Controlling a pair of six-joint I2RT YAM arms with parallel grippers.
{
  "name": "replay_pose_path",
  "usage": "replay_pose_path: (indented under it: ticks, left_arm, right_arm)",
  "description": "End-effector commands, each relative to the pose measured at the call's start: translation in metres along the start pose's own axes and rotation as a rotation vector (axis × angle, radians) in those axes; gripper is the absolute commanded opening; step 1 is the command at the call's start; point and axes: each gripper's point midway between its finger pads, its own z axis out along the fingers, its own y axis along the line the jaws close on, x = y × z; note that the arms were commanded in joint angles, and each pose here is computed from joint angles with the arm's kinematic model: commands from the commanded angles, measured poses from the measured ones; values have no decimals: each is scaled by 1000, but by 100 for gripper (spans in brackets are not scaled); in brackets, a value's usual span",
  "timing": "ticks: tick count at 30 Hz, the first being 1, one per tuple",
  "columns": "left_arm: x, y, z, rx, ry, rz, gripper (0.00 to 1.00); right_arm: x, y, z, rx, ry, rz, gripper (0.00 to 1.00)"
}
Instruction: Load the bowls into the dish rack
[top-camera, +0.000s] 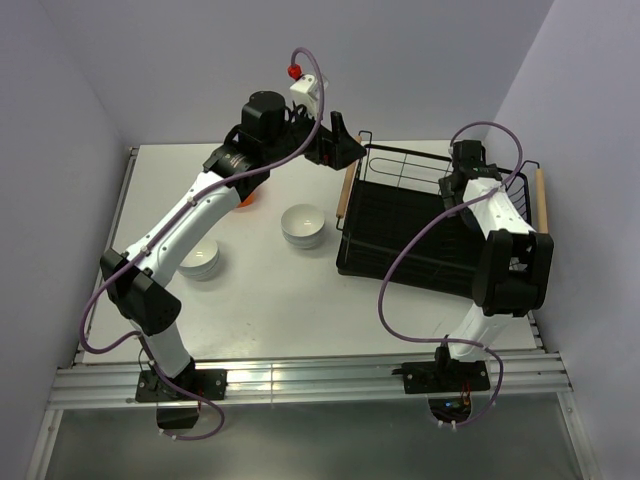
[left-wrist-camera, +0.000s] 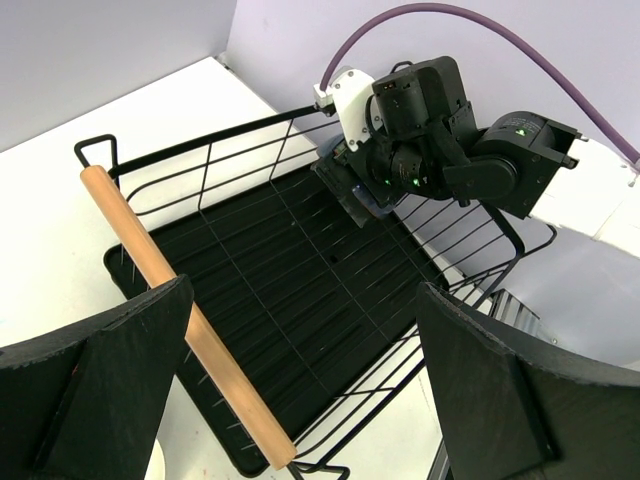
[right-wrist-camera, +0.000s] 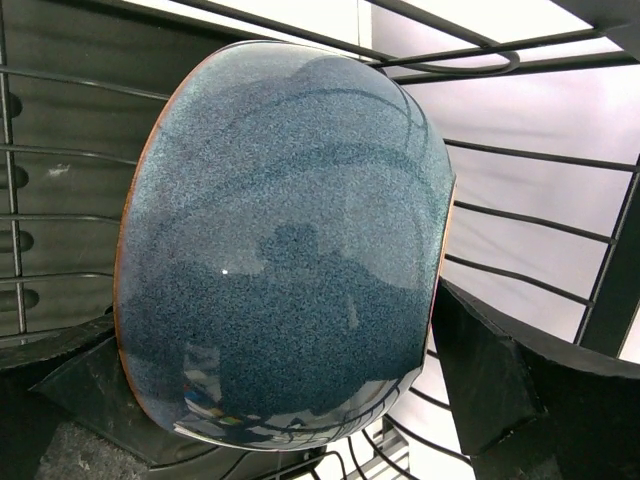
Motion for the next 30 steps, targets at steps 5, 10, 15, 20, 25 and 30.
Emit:
replay_pose_path:
  ticks: [5,10,15,20,25,30]
  left_arm:
    - [-23,-12,-14,18,-61,36,99]
    - [-23,-13,-14,24,-60,39,100]
    - [-22,-13,-15,22,-56,45,99]
    - [-19,-13,-14,27,-50,45,100]
    - [-20,-14,-13,33,-54,43,99]
    - [-21,-14,-14,33,-54,46,99]
  right_arm:
    - [-18,0,-12,-33,-44,29,100]
    - [-24,5,-13,-70,-52,41,100]
    - [-25,8,-13,-91,-34,33,100]
    - [-22,5,-13,-66,-31,29,100]
    - [-21,1,-15,-46,-45,25,100]
    - [-23,-8,-24,-1,-58,11,100]
